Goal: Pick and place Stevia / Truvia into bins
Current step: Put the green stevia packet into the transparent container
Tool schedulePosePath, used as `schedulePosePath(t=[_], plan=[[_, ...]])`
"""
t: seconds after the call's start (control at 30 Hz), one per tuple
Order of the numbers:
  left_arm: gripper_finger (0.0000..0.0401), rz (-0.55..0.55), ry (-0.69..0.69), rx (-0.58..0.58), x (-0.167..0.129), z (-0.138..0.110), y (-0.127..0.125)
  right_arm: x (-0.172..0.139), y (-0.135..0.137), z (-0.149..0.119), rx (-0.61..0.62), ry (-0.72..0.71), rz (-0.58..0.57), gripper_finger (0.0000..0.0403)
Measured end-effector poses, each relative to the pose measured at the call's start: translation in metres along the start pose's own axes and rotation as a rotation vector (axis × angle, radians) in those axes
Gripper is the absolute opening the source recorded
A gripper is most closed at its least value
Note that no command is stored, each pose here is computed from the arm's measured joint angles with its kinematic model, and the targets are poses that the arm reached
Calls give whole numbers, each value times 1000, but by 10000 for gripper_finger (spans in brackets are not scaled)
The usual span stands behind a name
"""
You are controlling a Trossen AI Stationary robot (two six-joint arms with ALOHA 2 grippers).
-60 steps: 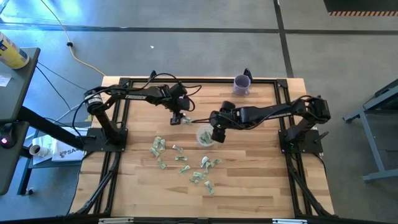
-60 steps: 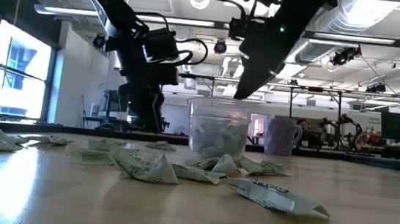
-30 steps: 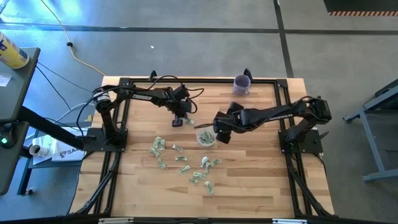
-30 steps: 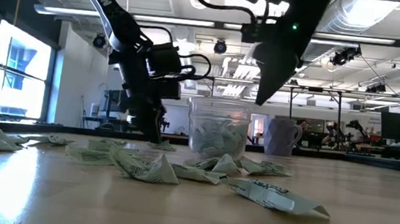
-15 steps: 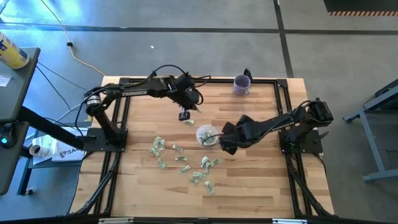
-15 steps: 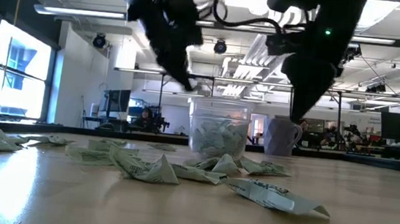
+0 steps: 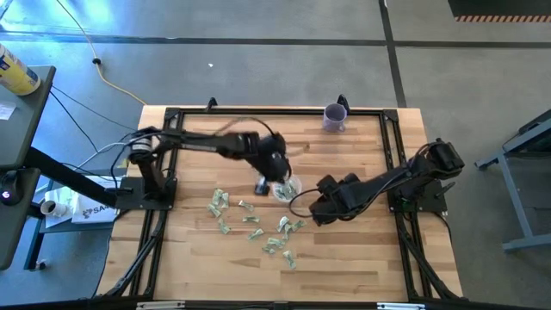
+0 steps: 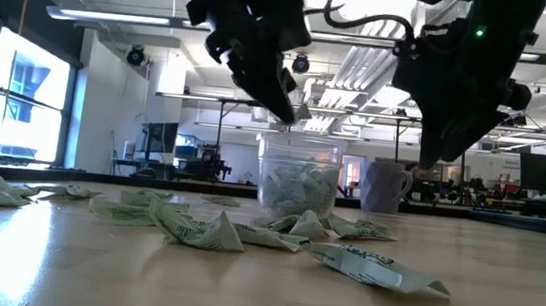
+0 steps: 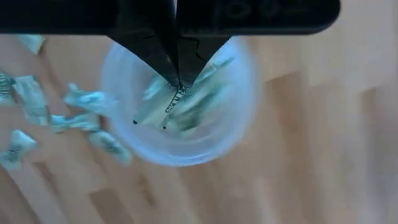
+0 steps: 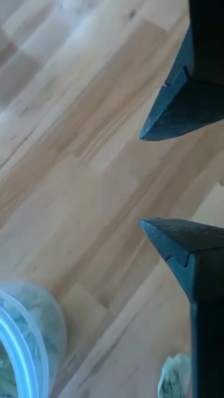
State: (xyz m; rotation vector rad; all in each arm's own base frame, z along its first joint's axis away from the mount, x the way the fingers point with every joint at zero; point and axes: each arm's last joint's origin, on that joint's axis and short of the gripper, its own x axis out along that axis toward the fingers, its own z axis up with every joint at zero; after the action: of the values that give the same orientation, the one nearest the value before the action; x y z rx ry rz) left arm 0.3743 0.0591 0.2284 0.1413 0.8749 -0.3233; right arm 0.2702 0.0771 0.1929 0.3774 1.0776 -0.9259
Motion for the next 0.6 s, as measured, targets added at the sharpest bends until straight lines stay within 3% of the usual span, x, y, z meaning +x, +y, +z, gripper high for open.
schedulePosePath(t=[0.3,0.6], plan=[[57,-1,75,60,51,-2,-21,-8,3,-6,42,-13,41,204],[30,50,98,69,72,-7,-20,-9,2,-5,47,-23,47,205]])
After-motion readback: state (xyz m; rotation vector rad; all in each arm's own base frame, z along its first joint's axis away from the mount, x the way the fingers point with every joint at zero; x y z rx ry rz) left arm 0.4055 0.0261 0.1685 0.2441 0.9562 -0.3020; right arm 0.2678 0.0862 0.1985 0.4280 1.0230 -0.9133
